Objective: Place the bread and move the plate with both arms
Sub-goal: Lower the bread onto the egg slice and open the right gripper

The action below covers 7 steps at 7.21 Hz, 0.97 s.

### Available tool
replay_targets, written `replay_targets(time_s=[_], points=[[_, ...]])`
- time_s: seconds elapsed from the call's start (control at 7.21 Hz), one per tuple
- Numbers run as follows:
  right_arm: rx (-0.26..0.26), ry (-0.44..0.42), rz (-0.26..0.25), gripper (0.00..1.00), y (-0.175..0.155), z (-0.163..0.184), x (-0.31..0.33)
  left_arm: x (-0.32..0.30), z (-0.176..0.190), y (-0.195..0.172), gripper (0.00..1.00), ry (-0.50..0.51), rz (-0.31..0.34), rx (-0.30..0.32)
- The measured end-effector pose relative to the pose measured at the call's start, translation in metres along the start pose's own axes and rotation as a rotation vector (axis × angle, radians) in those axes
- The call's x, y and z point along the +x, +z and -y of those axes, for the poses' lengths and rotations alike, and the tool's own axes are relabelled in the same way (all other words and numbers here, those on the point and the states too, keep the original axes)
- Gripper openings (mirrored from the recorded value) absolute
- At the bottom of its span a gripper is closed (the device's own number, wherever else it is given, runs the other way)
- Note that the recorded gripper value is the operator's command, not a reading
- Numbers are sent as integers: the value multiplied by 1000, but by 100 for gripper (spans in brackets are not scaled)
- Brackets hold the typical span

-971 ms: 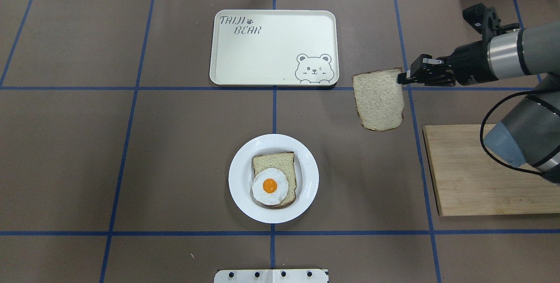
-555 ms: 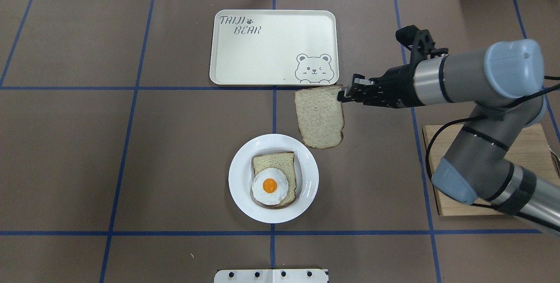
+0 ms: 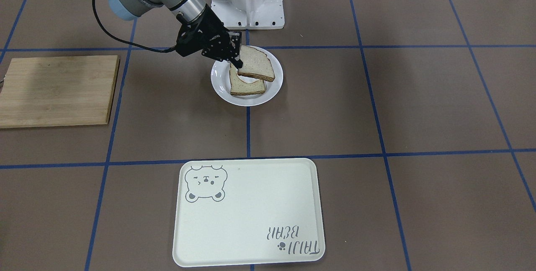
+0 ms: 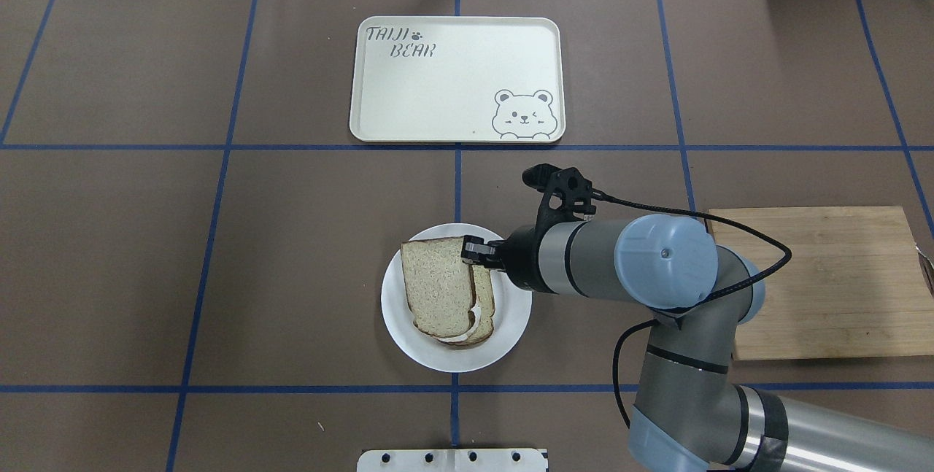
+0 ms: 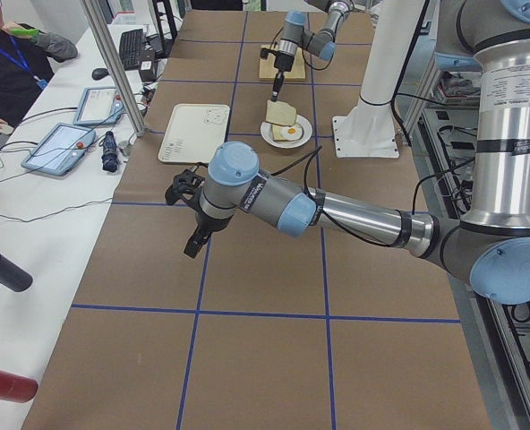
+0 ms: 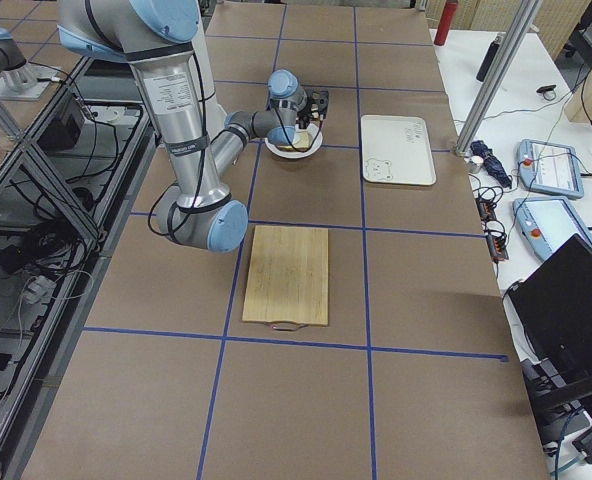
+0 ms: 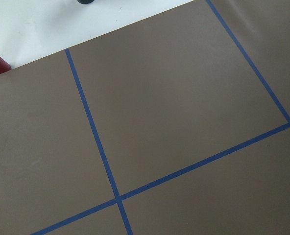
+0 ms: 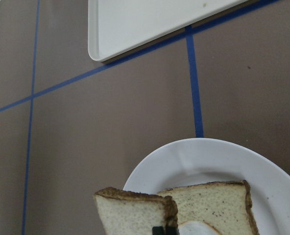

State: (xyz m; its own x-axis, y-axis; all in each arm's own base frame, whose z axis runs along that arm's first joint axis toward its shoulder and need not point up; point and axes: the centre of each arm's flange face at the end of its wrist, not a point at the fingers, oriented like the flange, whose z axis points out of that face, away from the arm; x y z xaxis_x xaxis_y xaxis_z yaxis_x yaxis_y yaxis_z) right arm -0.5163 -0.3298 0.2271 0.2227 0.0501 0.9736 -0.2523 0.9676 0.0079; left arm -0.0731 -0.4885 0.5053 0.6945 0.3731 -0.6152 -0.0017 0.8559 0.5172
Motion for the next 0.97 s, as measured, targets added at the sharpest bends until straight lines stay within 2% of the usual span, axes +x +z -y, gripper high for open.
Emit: replay_targets(time_s=[0.42, 0.55, 0.69, 0.97], points=[[-19, -81, -63, 0, 22, -9, 25, -2, -1, 1, 98, -5, 0, -3], [-20, -101, -77, 45, 25, -8, 31, -2, -1, 1, 98, -5, 0, -3], [-19, -113, -87, 99, 27, -8, 36, -2, -1, 2, 98, -7, 0, -3], [-9, -110, -89, 100, 19, 5, 34, -2, -1, 1, 98, -12, 0, -3]])
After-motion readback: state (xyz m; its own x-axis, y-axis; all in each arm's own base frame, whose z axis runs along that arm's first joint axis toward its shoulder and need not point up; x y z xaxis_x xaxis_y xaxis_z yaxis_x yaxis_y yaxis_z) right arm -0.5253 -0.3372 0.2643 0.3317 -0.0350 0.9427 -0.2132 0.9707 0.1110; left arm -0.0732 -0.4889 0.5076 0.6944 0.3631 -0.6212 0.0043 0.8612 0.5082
